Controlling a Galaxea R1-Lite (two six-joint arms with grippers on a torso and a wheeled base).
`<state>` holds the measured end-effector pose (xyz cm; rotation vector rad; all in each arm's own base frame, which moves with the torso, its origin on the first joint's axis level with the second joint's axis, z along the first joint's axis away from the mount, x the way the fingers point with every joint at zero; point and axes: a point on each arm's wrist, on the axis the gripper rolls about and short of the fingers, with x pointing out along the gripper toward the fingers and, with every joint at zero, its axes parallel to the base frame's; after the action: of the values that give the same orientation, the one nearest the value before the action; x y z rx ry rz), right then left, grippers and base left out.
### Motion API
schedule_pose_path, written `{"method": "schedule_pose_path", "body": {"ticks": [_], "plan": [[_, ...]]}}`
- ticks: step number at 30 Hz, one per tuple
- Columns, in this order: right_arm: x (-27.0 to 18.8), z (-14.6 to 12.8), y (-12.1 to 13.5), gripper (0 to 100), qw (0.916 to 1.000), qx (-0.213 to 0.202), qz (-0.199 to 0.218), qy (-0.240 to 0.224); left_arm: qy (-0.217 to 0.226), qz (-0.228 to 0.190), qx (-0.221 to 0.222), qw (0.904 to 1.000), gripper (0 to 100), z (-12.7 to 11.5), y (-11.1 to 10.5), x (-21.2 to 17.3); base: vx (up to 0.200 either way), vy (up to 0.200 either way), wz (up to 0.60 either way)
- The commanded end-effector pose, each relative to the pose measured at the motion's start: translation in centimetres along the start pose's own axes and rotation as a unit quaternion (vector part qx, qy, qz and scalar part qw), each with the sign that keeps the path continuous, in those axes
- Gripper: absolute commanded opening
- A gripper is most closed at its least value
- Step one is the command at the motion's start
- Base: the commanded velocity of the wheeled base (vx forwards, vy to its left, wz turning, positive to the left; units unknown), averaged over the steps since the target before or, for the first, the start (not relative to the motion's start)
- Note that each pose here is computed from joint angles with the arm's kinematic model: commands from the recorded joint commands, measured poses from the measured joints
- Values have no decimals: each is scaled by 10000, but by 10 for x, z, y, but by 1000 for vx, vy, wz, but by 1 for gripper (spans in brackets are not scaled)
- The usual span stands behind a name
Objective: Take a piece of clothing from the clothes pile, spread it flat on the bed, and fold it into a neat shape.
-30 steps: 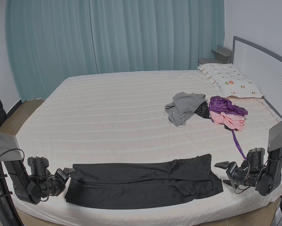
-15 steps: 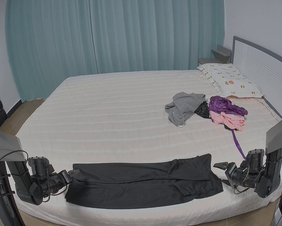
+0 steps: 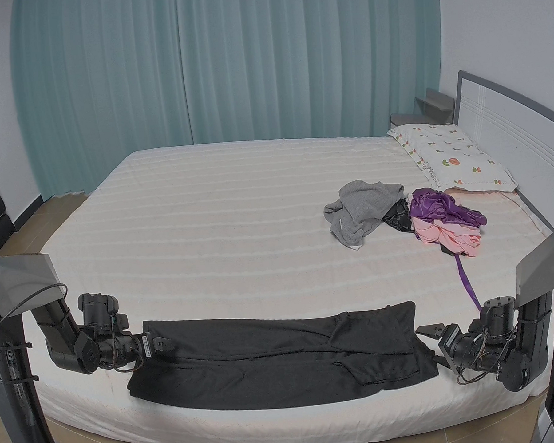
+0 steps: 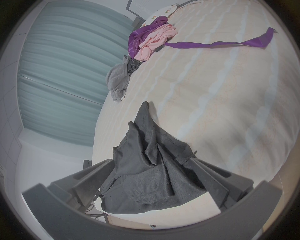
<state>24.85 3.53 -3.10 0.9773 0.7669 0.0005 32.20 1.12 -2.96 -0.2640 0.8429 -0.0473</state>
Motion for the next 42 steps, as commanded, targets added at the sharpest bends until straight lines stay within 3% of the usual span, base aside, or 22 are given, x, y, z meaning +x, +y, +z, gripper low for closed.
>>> {"method": "schedule_pose_path", "body": {"ticks": [1,18,19,42], "plan": [[1,-2,-2,100,10000,-3,-34,38,26,34,26,10000,100,-2,2,11,0,0,0],[1,-2,-2,100,10000,-38,-46,46,16,14,-121,9999,100,-8,3,19,0,0,0],[1,-2,-2,100,10000,-38,-46,46,23,15,-130,9999,0,-8,3,19,0,0,0],[0,-3,-3,100,10000,-40,-65,59,16,14,-297,9996,0,-8,2,15,0,0,0]]}}
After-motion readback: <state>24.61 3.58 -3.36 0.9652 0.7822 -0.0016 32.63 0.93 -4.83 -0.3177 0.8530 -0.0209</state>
